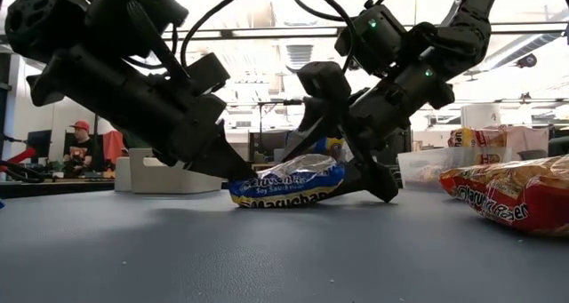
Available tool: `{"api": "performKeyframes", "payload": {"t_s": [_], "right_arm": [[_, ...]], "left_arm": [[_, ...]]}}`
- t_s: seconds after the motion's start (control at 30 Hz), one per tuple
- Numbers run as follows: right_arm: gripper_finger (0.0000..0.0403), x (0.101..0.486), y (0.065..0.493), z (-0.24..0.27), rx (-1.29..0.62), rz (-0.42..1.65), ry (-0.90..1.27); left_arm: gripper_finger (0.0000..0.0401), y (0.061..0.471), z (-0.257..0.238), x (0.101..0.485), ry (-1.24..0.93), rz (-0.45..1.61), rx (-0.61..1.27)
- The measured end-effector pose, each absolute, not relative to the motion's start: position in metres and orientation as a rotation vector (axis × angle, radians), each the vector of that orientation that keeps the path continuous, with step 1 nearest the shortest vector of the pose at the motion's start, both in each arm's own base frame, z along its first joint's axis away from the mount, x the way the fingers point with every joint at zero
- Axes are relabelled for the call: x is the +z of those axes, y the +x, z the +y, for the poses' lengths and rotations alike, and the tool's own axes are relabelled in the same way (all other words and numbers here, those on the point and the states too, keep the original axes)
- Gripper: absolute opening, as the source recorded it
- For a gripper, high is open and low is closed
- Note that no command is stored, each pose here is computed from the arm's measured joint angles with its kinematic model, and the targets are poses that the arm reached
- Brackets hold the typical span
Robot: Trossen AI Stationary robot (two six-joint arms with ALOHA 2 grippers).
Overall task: Sort Maruchan noodles
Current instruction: Put the blue noodle pack into the black bin
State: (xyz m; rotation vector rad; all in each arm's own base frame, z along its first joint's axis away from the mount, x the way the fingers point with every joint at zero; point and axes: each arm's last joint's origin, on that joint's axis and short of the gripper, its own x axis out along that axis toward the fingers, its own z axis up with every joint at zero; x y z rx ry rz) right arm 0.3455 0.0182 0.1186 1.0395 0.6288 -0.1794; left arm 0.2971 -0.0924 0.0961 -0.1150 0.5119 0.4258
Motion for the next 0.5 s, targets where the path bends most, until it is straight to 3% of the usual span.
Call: {"api": "performKeyframes", "payload": {"t_s": [0.3,0.5], "right_arm": [[0.0191,0.1178,0.3457,0.0185,-0.158,0.633,0.997],[0.0155,0.1256,0.3457,0.0184,-0.119,0.606,0.914]], "left_arm": [[0.0000,0.2968,-0.0932,0.0964,-0.109,0.511,0.422],[0.0000,0.2938,-0.1023,0.1057,-0.049,0.503,0.359]]}}
